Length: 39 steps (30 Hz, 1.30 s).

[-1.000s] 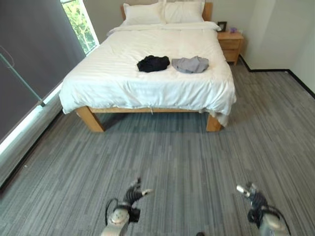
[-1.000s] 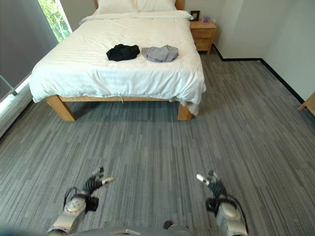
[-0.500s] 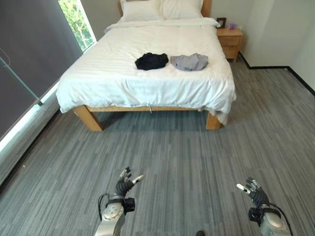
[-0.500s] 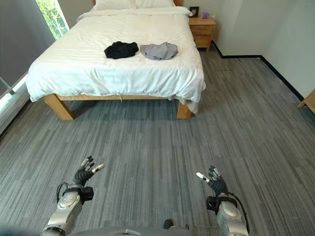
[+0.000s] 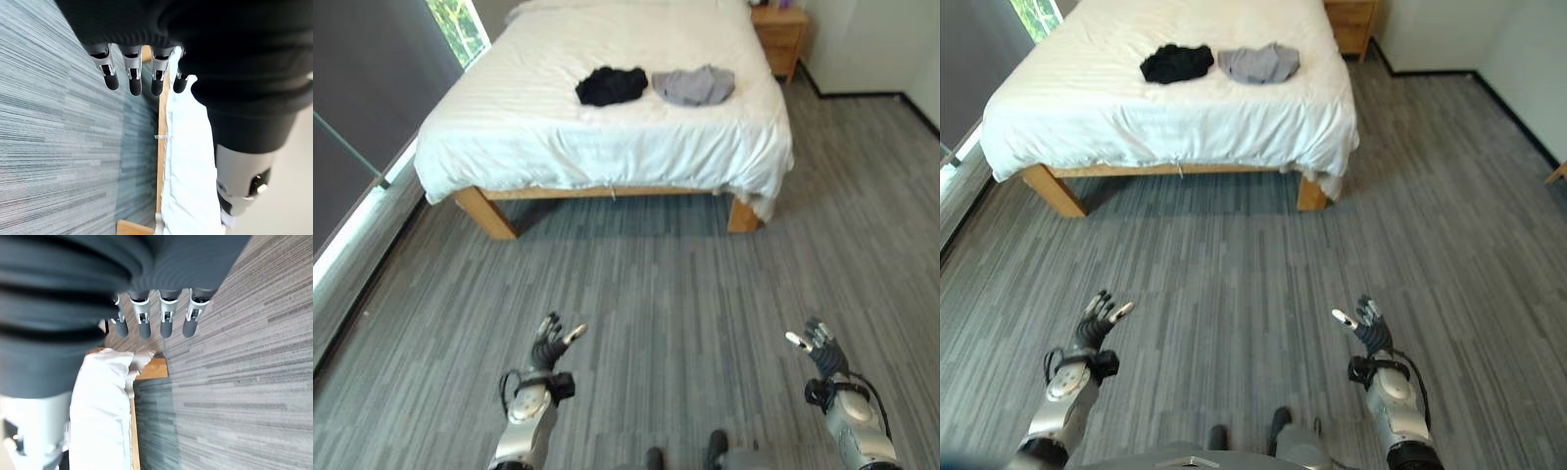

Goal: Pick up bed clothes into laundry basket.

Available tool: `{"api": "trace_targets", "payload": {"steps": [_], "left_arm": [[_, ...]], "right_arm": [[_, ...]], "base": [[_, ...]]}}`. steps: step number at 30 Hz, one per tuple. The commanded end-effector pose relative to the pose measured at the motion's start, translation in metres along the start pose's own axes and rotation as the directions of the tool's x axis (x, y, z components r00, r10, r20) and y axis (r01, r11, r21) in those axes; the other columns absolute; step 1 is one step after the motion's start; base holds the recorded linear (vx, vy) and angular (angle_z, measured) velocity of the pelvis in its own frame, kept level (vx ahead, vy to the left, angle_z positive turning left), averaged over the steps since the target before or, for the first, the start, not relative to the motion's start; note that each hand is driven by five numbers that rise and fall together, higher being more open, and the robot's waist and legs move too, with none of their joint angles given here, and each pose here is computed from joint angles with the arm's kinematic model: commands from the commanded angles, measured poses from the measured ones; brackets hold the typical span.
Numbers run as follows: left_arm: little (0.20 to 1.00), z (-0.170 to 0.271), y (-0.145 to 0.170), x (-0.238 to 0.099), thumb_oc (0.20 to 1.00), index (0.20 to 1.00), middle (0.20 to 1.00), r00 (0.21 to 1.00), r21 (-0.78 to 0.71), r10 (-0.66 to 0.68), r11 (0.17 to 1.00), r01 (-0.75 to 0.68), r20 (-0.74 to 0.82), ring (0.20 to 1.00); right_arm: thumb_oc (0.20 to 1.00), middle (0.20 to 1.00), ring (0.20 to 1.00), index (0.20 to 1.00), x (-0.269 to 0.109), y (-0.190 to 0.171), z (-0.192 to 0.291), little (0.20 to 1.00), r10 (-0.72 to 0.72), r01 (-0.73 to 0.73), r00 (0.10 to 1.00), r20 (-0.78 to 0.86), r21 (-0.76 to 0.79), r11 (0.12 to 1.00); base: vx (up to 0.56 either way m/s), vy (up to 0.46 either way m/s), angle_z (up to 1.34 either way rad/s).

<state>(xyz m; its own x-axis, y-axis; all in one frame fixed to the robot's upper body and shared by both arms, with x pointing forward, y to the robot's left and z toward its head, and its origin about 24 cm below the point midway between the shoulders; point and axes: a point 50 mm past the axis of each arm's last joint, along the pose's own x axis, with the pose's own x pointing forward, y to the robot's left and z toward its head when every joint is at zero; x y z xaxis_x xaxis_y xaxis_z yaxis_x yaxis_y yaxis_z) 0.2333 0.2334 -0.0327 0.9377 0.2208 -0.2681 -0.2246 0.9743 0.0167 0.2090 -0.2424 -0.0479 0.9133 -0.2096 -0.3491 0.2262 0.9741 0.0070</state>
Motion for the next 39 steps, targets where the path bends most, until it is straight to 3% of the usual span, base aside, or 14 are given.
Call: {"api": "trace_targets", "payload": {"steps": [1,10,17,22,31,34,35,39], "left_arm": [[1.000,0.017,0.026,-0.004,1.000,1.000,1.000,0.996,0.106,0.031,0.994,-0.039,0.081,1.000],[1.000,0.009,0.024,-0.008,1.000,1.000,1.000,0.998,0.149,-0.002,0.989,-0.006,0.057,1.000],[1.000,0.004,0.012,-0.006,1.000,1.000,1.000,0.999,-0.002,0.022,1.000,-0.021,0.034,1.000],[1.000,-0.003,0.005,-0.013,1.000,1.000,1.000,0.999,0.019,-0.039,0.999,0.039,0.013,1.000],[1.000,-0.003,0.017,-0.023,1.000,1.000,1.000,0.999,0.104,-0.040,0.994,0.038,0.017,1.000],[1.000,0.002,0.011,-0.017,1.000,1.000,1.000,0.997,0.127,-0.070,0.990,0.066,0.033,1.000],[1.000,0.010,0.003,-0.013,1.000,1.000,1.000,0.993,0.146,-0.107,0.984,0.098,0.058,1.000],[1.000,0.021,0.002,-0.008,1.000,1.000,1.000,0.987,0.208,-0.135,0.971,0.114,0.088,1.000]], "right_arm": [[1.000,1.000,1.000,1.000,0.003,0.011,0.025,1.000,0.024,-0.035,0.990,0.140,0.080,0.996],[1.000,1.000,1.000,1.000,-0.003,-0.005,0.019,1.000,0.004,-0.011,0.993,0.114,0.060,0.998],[1.000,1.000,1.000,1.000,0.006,-0.019,0.034,1.000,-0.045,0.036,0.989,0.138,0.065,0.997],[1.000,1.000,1.000,1.000,0.004,-0.025,0.037,1.000,-0.081,0.055,0.984,0.161,0.162,0.985],[1.000,1.000,1.000,1.000,0.001,-0.005,0.039,1.000,0.042,-0.051,0.984,0.173,0.048,0.998],[1.000,1.000,1.000,1.000,0.003,0.008,0.035,1.000,0.047,-0.067,0.985,0.168,0.114,0.991],[1.000,1.000,1.000,1.000,0.004,0.024,0.029,1.000,0.046,-0.092,0.986,0.160,0.293,0.952],[1.000,1.000,1.000,1.000,0.006,0.041,0.034,1.000,0.125,-0.165,0.978,0.170,0.248,0.955]], "base": [[0.39,-0.091,-0.33],[0.48,-0.194,0.26],[0.34,-0.275,0.30],[0.50,-0.046,-0.13],[0.57,0.162,-0.27],[0.41,0.298,-0.24],[0.41,0.485,-0.17],[0.36,0.294,0.17]]}}
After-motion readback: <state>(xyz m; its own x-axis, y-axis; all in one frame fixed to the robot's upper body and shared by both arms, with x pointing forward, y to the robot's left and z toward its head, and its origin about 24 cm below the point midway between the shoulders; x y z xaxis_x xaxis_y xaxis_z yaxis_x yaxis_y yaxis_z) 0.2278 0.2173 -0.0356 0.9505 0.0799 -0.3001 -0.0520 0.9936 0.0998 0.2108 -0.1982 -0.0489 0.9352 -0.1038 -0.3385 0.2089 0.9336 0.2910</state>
